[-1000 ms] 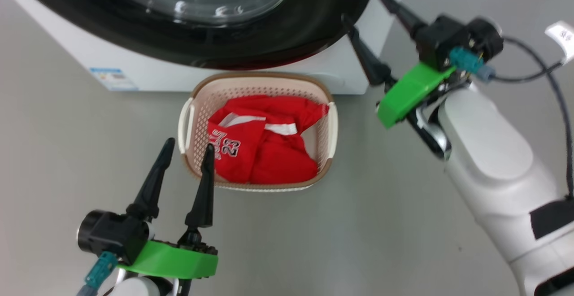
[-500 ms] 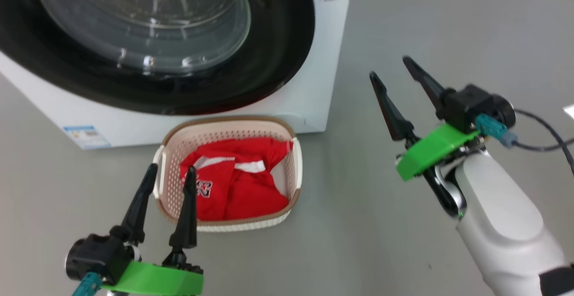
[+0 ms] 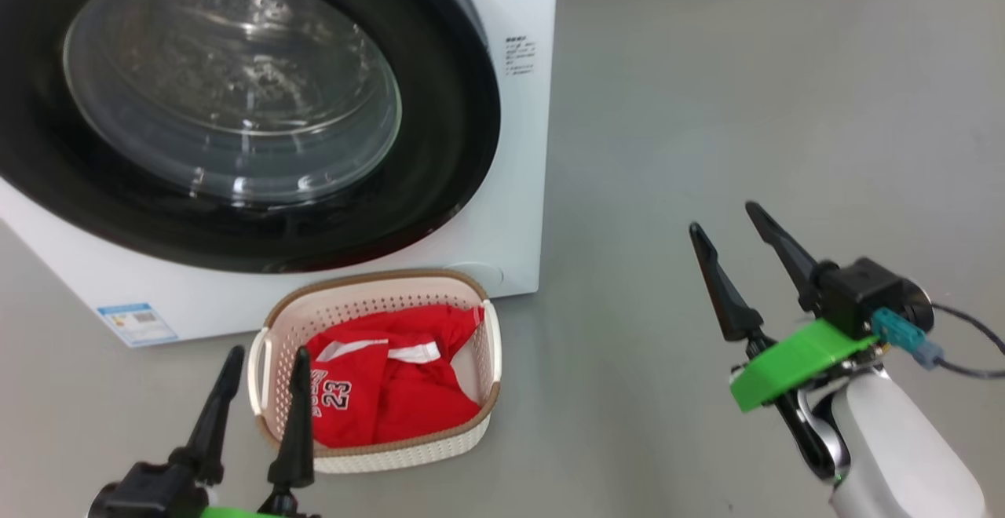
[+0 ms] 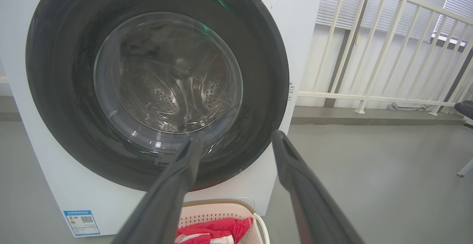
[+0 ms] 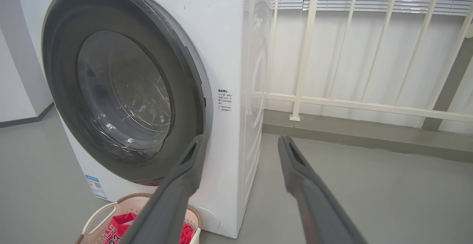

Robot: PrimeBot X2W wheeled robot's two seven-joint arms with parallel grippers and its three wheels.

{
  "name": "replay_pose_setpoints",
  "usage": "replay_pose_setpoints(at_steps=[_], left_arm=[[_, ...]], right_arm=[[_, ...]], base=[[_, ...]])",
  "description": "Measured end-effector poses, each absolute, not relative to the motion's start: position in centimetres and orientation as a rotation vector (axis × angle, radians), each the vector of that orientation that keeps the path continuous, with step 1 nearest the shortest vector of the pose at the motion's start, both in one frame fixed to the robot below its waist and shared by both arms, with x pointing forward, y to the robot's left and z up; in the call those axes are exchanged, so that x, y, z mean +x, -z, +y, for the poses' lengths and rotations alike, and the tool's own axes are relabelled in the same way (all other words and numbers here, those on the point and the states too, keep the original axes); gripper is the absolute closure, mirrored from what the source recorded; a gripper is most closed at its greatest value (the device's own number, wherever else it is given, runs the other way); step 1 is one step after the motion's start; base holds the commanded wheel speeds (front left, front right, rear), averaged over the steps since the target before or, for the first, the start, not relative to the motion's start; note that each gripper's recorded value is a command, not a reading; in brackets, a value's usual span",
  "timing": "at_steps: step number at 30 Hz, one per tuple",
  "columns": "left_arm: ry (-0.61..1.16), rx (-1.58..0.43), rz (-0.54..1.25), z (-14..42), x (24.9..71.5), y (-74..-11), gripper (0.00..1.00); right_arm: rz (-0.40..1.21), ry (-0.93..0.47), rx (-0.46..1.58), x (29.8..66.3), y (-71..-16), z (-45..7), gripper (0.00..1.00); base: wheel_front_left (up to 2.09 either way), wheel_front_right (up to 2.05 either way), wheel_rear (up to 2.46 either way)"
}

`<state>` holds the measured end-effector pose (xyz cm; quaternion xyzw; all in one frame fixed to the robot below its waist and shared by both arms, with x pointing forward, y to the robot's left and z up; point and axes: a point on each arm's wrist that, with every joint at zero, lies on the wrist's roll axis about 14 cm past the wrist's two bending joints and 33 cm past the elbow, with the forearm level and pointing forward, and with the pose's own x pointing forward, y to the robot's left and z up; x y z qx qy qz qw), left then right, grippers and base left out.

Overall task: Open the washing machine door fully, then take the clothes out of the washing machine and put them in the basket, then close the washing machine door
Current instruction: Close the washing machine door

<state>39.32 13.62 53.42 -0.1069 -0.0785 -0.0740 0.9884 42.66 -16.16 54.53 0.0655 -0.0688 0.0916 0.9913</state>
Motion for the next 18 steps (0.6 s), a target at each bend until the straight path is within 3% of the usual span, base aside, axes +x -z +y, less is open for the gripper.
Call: replay_pose_setpoints(at_steps=[18], left_arm=[[0.103, -0.188, -0.147, 15.4, 36.6, -53.0, 0.00]], right_arm=[[-0.198, -0.053, 0.160, 36.8, -54.9, -19.9, 0.00]], base=[[0.00, 0.00, 0.00]])
